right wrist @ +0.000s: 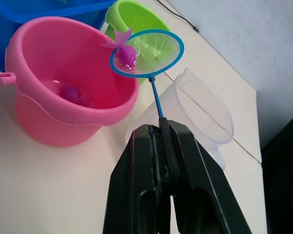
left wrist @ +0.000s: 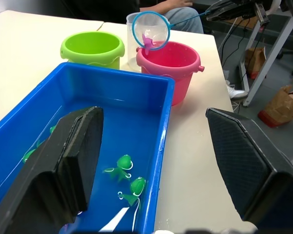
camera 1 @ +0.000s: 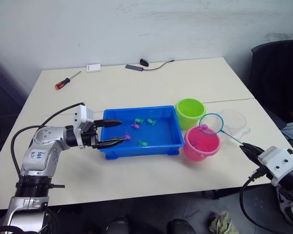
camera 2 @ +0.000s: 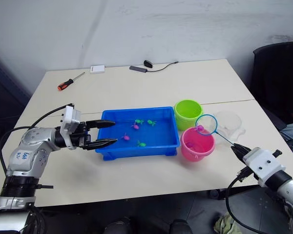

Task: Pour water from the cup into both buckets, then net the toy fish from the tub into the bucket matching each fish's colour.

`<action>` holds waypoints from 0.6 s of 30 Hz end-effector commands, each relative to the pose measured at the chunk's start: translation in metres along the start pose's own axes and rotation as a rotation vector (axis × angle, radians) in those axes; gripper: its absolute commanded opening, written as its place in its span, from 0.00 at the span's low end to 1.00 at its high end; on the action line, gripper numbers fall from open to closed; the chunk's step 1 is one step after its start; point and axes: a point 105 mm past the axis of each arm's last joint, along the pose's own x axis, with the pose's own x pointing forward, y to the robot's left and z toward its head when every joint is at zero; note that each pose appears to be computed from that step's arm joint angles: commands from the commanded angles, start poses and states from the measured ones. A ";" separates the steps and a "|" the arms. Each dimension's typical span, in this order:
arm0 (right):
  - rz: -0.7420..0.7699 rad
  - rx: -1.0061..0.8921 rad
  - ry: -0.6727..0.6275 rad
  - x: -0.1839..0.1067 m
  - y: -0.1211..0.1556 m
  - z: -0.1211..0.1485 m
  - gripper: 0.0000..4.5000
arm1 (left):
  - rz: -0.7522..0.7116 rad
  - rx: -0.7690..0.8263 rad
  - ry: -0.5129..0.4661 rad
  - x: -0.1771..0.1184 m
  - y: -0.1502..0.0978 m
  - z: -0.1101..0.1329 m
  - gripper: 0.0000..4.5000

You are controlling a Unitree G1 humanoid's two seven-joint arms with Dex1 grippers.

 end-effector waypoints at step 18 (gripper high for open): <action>0.018 -0.524 -0.127 -0.003 -0.007 0.018 0.00 | -0.013 0.044 -0.009 0.004 0.006 0.007 0.82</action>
